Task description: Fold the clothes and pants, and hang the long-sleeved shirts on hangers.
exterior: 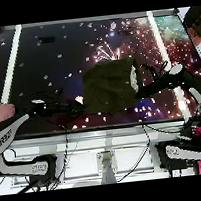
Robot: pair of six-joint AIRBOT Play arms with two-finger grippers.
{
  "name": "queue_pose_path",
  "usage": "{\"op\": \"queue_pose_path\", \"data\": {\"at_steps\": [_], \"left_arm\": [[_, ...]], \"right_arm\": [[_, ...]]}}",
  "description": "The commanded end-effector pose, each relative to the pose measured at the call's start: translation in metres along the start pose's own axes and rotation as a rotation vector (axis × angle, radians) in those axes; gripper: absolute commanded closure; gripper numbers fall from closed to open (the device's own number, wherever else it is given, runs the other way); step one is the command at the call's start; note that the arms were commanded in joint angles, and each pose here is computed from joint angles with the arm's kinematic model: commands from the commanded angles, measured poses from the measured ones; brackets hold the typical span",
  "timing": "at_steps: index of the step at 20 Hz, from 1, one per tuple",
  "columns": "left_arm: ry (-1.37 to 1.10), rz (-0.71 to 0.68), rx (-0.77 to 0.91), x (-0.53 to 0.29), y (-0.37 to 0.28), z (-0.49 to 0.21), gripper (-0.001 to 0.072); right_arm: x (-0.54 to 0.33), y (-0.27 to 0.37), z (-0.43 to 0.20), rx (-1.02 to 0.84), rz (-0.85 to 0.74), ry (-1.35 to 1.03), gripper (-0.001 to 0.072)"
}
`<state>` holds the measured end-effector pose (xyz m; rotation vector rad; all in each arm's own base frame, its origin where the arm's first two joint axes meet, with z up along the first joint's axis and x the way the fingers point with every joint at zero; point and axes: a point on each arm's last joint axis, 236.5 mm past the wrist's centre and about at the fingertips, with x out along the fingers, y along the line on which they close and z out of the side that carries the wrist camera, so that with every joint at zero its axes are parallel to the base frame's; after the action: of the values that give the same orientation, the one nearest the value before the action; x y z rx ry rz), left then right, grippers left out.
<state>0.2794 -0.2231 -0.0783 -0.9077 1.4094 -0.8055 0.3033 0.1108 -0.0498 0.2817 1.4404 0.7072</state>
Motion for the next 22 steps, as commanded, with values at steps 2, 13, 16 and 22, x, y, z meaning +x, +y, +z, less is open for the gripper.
{"op": "queue_pose_path", "data": {"at_steps": [2,13,16,22], "left_arm": [[-0.058,-0.074,0.062,0.01,-0.023,0.012,0.0282],[0.186,0.094,0.175,0.031,0.008,-0.048,0.0288],[0.212,0.096,0.194,0.039,0.005,-0.056,0.0588],[-0.005,-0.121,0.255,0.019,-0.092,0.007,0.0694]], "right_arm": [[0.0,0.0,0.0,0.0,0.001,-0.001,0.0694],[0.0,0.008,0.006,0.012,0.035,-0.026,0.0694],[-0.001,0.016,0.01,0.022,0.067,-0.042,0.0695],[-0.017,0.07,0.038,0.06,0.293,-0.139,0.0696]]}}
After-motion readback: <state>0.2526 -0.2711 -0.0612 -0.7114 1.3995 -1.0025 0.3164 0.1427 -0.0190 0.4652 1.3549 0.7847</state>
